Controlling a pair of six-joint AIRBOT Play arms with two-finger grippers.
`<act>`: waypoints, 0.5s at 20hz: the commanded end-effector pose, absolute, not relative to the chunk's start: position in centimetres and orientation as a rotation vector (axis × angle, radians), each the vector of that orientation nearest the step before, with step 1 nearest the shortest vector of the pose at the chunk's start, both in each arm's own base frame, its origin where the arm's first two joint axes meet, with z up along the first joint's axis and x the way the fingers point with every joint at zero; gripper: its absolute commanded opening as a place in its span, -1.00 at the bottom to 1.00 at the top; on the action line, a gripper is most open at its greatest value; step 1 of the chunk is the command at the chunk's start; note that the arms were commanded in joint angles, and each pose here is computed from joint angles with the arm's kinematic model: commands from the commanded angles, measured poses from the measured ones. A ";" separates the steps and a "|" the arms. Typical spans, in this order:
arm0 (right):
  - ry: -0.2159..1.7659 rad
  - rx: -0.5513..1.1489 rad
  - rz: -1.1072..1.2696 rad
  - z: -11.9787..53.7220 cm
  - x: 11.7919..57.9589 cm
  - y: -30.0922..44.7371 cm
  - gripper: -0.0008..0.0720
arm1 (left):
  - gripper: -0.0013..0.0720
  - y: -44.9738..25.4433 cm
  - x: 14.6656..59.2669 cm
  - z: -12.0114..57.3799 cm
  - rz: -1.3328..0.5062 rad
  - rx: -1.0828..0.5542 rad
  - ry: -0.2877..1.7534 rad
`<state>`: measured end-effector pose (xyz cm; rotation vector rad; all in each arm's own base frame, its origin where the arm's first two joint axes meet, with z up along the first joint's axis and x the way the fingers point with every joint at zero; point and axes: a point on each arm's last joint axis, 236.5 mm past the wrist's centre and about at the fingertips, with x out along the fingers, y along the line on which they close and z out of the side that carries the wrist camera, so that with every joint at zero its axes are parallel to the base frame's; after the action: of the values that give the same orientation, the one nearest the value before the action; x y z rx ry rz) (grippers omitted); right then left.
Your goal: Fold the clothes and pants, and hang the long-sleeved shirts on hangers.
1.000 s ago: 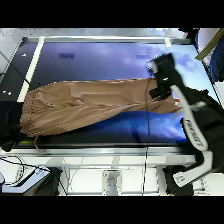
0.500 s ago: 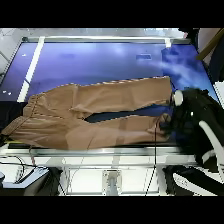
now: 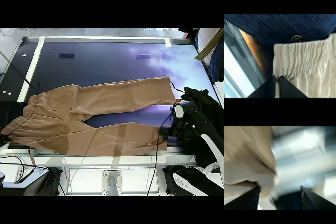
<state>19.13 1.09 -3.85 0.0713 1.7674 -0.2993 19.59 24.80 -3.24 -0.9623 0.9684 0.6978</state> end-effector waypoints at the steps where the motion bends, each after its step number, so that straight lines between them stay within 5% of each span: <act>1: 1.555 0.111 -0.252 -3.2 25.8 1.9 0.20 | -0.90 24.8 19.6 -3.2 0.698 -0.962 0.968; 10: 1.820 0.014 -0.329 -9.1 23.5 0.9 0.22 | -0.90 24.8 19.6 -3.2 0.697 -0.963 0.969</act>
<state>24.12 2.10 -8.56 0.0748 1.7763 -0.2901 19.59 24.77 -3.24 -0.9628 0.9691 0.6968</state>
